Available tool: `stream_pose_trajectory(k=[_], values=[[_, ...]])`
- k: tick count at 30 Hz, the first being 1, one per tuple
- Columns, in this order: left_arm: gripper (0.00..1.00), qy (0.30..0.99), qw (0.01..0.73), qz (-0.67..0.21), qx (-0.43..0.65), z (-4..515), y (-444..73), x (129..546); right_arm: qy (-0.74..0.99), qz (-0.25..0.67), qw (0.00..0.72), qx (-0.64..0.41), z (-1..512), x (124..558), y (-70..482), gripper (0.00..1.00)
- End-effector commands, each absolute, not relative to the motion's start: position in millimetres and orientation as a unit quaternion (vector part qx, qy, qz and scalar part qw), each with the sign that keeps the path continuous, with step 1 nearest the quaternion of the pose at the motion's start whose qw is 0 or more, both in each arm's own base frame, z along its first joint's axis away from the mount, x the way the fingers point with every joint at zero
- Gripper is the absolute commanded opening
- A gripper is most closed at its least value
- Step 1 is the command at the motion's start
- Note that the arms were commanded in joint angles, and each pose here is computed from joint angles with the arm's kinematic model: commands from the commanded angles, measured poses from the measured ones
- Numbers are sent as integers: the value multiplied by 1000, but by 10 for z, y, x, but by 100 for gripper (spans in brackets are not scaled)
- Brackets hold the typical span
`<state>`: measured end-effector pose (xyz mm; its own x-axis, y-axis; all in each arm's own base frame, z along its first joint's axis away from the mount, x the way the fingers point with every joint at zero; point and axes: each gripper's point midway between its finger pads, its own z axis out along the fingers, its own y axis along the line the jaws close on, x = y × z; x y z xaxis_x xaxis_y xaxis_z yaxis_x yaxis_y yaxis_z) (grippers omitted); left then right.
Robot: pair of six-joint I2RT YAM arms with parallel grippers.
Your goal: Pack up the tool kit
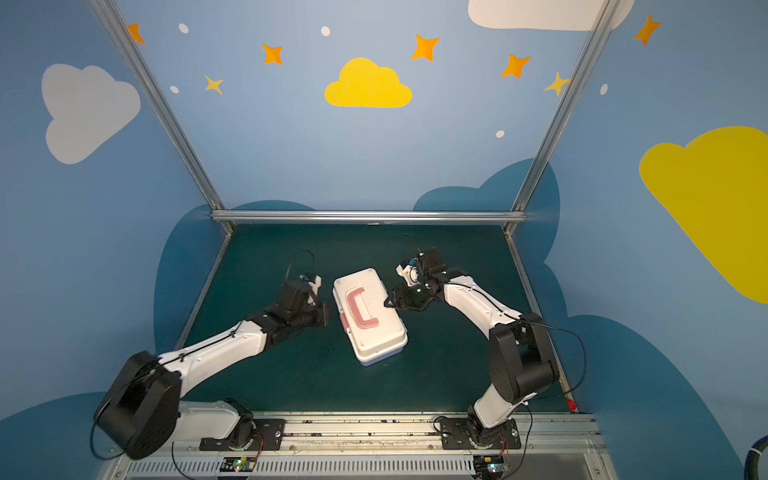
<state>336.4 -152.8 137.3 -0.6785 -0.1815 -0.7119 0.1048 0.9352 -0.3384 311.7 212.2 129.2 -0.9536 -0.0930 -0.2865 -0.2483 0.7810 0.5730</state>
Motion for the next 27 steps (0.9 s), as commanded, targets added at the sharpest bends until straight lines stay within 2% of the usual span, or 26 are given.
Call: stream_pose_trajectory(k=[1,4,6,8,10,12,16,20,23,25,27], values=[[100,863,489,-43,-122,1699,-557,3475,957,219,189,-28,1429,3299,1334,58],[100,818,515,85,-240,1781,260,3313,944,137,296,58,1662,3565,662,59],[100,798,524,142,-262,1742,579,3235,929,74,341,121,1750,3604,261,63],[100,798,519,162,-260,1624,762,3224,915,9,372,156,1759,3582,-64,66],[100,789,505,184,-298,1454,987,3169,903,-42,402,149,1649,3597,-256,72],[100,801,488,172,-303,1262,1034,3181,890,-83,423,147,1459,3623,-389,73],[100,799,511,149,-279,1103,973,3237,882,-66,443,145,1099,3653,-380,74],[100,786,554,111,-249,1176,886,3352,872,-42,476,106,1033,3827,-267,75],[100,795,552,87,-234,1146,831,3496,888,16,451,87,1001,3909,-129,73],[100,817,533,71,-208,1095,742,3615,887,29,457,55,950,3935,1,72],[100,815,546,32,-192,1089,614,3703,880,13,473,31,907,3902,104,73]])
